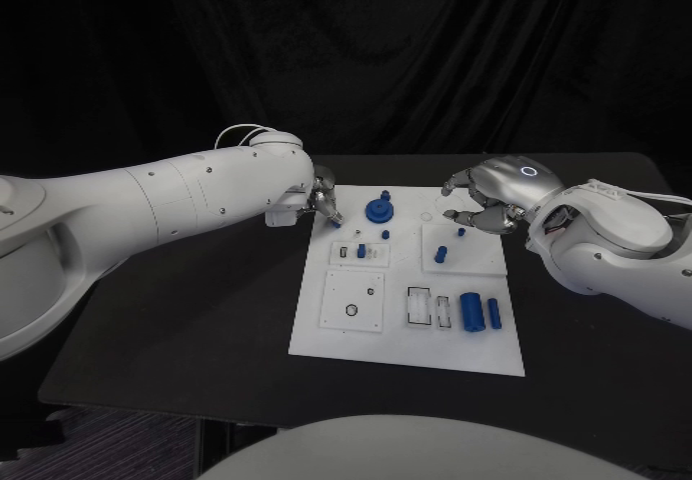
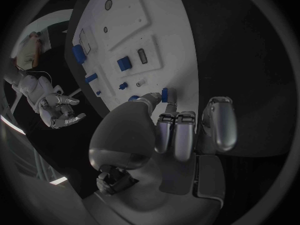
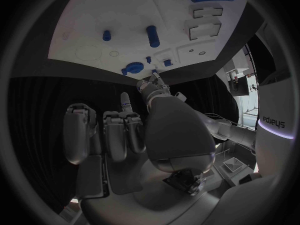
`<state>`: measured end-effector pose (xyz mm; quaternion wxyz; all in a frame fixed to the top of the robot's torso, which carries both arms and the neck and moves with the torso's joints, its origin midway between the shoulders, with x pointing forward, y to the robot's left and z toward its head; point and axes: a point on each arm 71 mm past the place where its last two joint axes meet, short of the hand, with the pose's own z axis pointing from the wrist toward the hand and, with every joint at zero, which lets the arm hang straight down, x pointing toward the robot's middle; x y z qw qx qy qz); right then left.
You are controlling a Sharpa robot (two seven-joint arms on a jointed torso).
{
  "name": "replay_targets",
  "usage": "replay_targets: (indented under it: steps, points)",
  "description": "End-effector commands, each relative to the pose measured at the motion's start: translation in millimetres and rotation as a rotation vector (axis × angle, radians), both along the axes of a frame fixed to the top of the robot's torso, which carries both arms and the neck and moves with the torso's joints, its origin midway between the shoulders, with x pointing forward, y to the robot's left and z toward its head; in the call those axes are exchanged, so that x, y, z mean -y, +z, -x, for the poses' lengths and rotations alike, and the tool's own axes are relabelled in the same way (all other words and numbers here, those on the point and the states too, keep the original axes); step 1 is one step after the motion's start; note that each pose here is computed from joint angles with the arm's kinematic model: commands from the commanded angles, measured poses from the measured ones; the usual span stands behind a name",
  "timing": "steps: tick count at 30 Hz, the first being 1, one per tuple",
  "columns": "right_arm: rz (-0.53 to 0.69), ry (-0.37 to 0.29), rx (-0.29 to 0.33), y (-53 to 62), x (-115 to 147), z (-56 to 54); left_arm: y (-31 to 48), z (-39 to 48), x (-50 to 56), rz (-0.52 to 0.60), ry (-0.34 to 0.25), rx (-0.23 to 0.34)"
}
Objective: Assemble the parts on the task board
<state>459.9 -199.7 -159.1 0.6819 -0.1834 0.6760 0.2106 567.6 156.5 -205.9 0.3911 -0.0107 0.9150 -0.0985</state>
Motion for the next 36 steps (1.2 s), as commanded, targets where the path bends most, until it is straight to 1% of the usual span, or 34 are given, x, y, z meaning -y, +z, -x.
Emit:
replay_targets:
  steps: [1, 7, 12, 14, 18, 19, 22, 27, 31, 33, 36]
  points:
    - [0.011, -0.019, -0.005, -1.1, 1, -0.4, -0.8, 0.8, 2.2, 0.021, -0.018, -0.006]
    - [0.014, -0.022, -0.009, -1.5, 2, -0.5, -0.3, 1.0, 1.5, 0.031, -0.017, 0.004]
    - [0.020, -0.027, -0.014, -2.0, 2, -0.6, 0.6, 2.3, 1.5, 0.080, 0.010, 0.011]
    - [0.022, -0.029, -0.016, -2.2, 3, -0.6, 0.6, 3.1, 1.3, 0.106, 0.025, 0.006]
    - [0.023, -0.031, -0.018, -2.3, 3, -0.6, -0.1, 5.0, -0.8, 0.171, 0.073, -0.025]
    - [0.024, -0.032, -0.018, -2.4, 4, -0.5, -0.5, 5.9, -2.0, 0.194, 0.093, -0.037]
    - [0.026, -0.035, -0.020, -2.5, 4, -0.4, -0.9, 7.7, -4.4, 0.224, 0.119, -0.053]
    - [0.028, -0.041, -0.023, -2.6, 6, -0.1, -1.3, 14.3, -10.9, 0.257, 0.156, -0.064]
    - [0.029, -0.046, -0.024, -2.5, 8, 0.4, -1.4, 23.0, -16.6, 0.270, 0.170, -0.068]
    - [0.029, -0.048, -0.024, -2.5, 9, 0.6, -1.2, 28.0, -19.3, 0.272, 0.171, -0.067]
    - [0.029, -0.051, -0.026, -2.5, 10, 1.0, 0.0, 36.0, -22.0, 0.266, 0.156, -0.047]
